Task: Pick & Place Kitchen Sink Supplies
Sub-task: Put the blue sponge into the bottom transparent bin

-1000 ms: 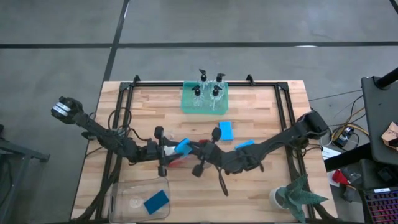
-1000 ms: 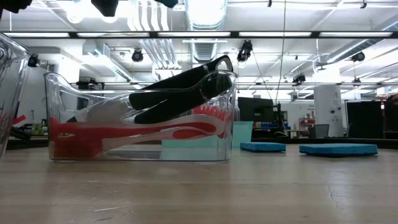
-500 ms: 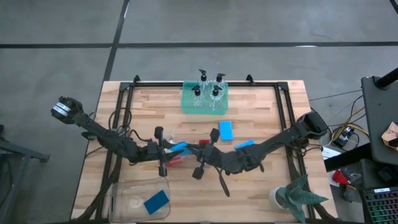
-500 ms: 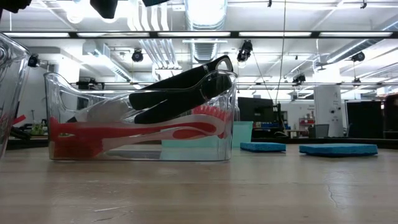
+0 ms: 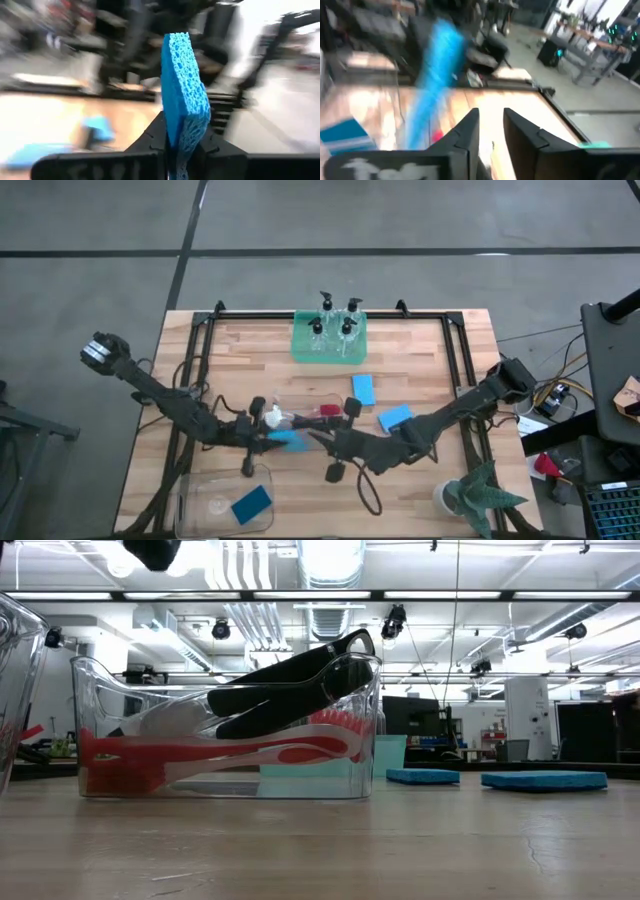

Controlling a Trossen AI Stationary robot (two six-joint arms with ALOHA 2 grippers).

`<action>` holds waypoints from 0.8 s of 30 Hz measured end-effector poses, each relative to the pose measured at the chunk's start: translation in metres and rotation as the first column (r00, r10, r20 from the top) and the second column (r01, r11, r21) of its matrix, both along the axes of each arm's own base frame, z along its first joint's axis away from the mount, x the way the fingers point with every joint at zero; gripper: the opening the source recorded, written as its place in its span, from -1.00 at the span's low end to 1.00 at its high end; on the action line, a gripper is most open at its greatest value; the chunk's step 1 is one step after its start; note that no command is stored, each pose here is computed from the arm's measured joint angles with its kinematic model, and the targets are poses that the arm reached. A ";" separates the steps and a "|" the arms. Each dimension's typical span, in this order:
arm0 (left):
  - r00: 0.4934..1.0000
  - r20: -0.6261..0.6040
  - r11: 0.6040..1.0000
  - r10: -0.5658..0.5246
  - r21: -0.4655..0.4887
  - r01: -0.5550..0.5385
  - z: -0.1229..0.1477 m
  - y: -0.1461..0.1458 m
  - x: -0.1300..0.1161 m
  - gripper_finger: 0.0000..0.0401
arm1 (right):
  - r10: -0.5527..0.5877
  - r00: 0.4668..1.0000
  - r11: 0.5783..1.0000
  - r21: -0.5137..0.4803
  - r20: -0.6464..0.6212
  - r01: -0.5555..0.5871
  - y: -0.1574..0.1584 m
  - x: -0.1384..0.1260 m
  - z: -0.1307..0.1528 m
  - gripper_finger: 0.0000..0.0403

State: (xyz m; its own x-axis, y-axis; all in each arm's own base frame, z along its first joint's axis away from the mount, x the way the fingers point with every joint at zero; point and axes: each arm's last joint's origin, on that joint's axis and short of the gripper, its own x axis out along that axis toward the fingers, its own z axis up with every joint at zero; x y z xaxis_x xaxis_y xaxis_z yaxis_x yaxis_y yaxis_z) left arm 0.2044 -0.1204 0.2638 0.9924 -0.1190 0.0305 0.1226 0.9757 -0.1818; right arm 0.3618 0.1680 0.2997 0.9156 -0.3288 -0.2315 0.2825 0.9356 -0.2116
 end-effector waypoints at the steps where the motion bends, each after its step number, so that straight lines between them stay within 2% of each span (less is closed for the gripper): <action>1: 0.998 -0.017 0.998 -0.055 -0.042 0.054 0.004 -0.002 -0.003 -0.85 | -0.008 1.000 1.000 0.000 -0.023 0.008 -0.001 -0.001 -0.002 -0.55; 4: 0.969 -0.111 0.963 -0.219 -0.183 0.197 0.016 -0.006 -0.013 -0.91 | -0.025 0.995 1.000 -0.004 -0.097 0.025 -0.003 -0.004 -0.011 -0.43; 6: 0.924 -0.209 0.917 -0.320 -0.314 0.246 0.020 -0.009 -0.018 -0.93 | -0.042 0.991 0.999 0.012 -0.130 0.044 -0.004 -0.007 -0.016 -0.36; 8: 0.870 -0.296 0.864 -0.395 -0.442 0.243 0.023 -0.013 -0.023 -0.94 | -0.057 0.986 0.998 0.025 -0.157 0.061 -0.005 -0.009 -0.021 -0.32; 10: 0.801 -0.383 0.822 -0.460 -0.525 0.221 0.024 -0.019 -0.028 -0.94 | -0.062 0.982 0.998 0.021 -0.177 0.066 -0.005 -0.010 -0.025 -0.28; 12: 0.702 -0.496 0.793 -0.511 -0.586 0.164 0.019 -0.026 -0.033 -0.92 | -0.063 0.981 0.998 0.018 -0.185 0.068 -0.006 -0.010 -0.026 -0.25; 15: 0.540 -0.648 0.781 -0.537 -0.624 0.026 0.008 -0.036 -0.044 -0.91 | -0.064 0.981 0.998 0.017 -0.185 0.068 -0.006 -0.010 -0.026 -0.23; 19: 0.369 -0.766 0.780 -0.526 -0.608 -0.150 -0.010 -0.046 -0.058 -0.92 | -0.064 0.980 0.998 0.015 -0.187 0.068 -0.006 -0.011 -0.026 -0.24; 21: 0.310 -0.813 0.798 -0.493 -0.564 -0.211 -0.019 -0.048 -0.062 -0.92 | -0.063 0.980 0.998 0.013 -0.187 0.066 -0.006 -0.011 -0.026 -0.26; 24: 0.275 -0.844 0.818 -0.461 -0.524 -0.238 -0.027 -0.051 -0.062 -0.89 | -0.065 0.980 0.998 0.013 -0.186 0.068 -0.007 -0.011 -0.025 -0.30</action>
State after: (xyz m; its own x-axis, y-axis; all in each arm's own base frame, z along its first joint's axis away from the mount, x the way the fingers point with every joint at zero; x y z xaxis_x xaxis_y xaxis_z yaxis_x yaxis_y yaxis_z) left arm 0.1425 -0.1719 0.2373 0.3292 -0.5446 -0.7714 -0.3675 0.6786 -0.6359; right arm 0.3511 0.1612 0.2743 0.8324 -0.3812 -0.4022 0.3017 0.9206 -0.2481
